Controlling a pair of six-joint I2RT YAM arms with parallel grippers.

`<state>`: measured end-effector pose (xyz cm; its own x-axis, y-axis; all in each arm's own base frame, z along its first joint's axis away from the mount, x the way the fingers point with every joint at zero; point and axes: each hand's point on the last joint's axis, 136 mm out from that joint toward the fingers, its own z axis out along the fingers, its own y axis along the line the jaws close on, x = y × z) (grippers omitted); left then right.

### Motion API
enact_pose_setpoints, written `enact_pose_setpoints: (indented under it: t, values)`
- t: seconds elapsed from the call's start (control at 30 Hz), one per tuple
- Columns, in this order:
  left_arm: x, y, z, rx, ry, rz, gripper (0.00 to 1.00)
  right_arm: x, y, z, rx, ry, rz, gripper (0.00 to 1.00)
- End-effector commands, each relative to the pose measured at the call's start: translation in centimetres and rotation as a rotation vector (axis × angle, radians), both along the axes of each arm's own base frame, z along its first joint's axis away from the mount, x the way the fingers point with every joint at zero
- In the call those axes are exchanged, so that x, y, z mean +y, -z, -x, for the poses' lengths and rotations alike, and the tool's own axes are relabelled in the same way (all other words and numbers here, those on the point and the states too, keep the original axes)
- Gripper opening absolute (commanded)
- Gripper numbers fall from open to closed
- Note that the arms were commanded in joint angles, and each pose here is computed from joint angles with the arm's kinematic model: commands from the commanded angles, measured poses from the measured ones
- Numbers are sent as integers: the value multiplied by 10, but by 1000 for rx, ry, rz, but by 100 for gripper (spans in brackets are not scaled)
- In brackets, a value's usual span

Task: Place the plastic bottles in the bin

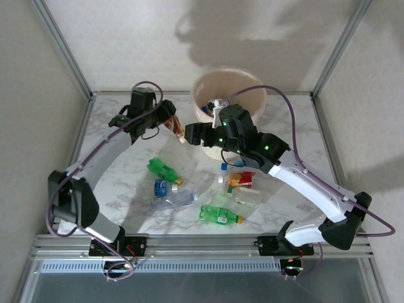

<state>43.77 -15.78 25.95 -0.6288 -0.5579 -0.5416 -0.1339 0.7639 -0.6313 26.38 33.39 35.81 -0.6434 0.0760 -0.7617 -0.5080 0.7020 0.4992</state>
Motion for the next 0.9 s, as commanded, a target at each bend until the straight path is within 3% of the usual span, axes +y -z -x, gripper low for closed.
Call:
enact_pose_setpoints:
  t: [0.0, 0.37, 0.53, 0.73, 0.87]
  values:
    - [-22, -34, 17, -34, 117, 123, 57, 13, -3, 4, 11, -52, 10, 77]
    - [-51, -128, 50, -224, 317, 345, 59, 18, 3, -10, 41, -48, 42, 85]
    - [-60, -154, 60, -278, 377, 422, 59, 19, 2, -12, 49, -44, 39, 78]
    - [-66, -160, 67, -298, 423, 437, 59, 18, -6, -15, 35, -32, 19, 71]
    - [-66, -162, 68, -304, 423, 446, 59, 21, -6, -15, 40, -40, 12, 56]
